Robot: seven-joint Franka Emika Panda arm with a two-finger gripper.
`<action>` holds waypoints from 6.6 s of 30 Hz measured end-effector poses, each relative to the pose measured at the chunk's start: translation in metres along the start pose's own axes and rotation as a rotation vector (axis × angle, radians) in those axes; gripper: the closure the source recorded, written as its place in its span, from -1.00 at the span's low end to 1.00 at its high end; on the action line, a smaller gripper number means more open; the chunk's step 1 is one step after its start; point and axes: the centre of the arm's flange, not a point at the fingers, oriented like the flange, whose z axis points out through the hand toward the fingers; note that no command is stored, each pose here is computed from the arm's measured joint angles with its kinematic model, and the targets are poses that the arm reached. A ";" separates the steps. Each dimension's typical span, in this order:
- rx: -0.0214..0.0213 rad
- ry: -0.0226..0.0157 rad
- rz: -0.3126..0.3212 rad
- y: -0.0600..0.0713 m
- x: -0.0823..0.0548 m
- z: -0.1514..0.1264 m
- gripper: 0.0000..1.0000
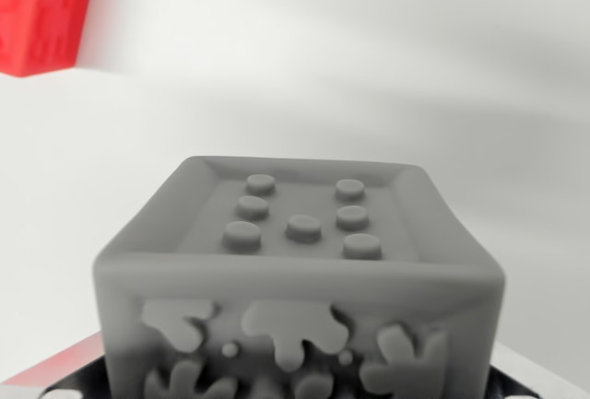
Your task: Destack cube
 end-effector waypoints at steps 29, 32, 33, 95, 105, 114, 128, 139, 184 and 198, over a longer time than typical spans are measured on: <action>0.0000 -0.0015 -0.107 0.054 0.017 0.013 1.00; 0.0001 -0.0012 -0.117 0.059 0.018 0.014 1.00; 0.0002 -0.0010 -0.120 0.061 0.019 0.014 1.00; 0.0025 0.0015 -0.332 0.170 0.053 0.038 1.00; 0.0007 -0.0049 -0.334 0.171 0.051 0.071 1.00; 0.0012 -0.0025 -0.334 0.171 0.051 0.094 1.00; 0.0014 -0.0019 -0.334 0.170 0.051 0.124 1.00; 0.0015 -0.0017 -0.335 0.170 0.051 0.140 1.00; 0.0017 -0.0007 -0.335 0.170 0.052 0.148 -1.00; 0.0027 0.0028 -0.335 0.170 0.052 0.136 -1.00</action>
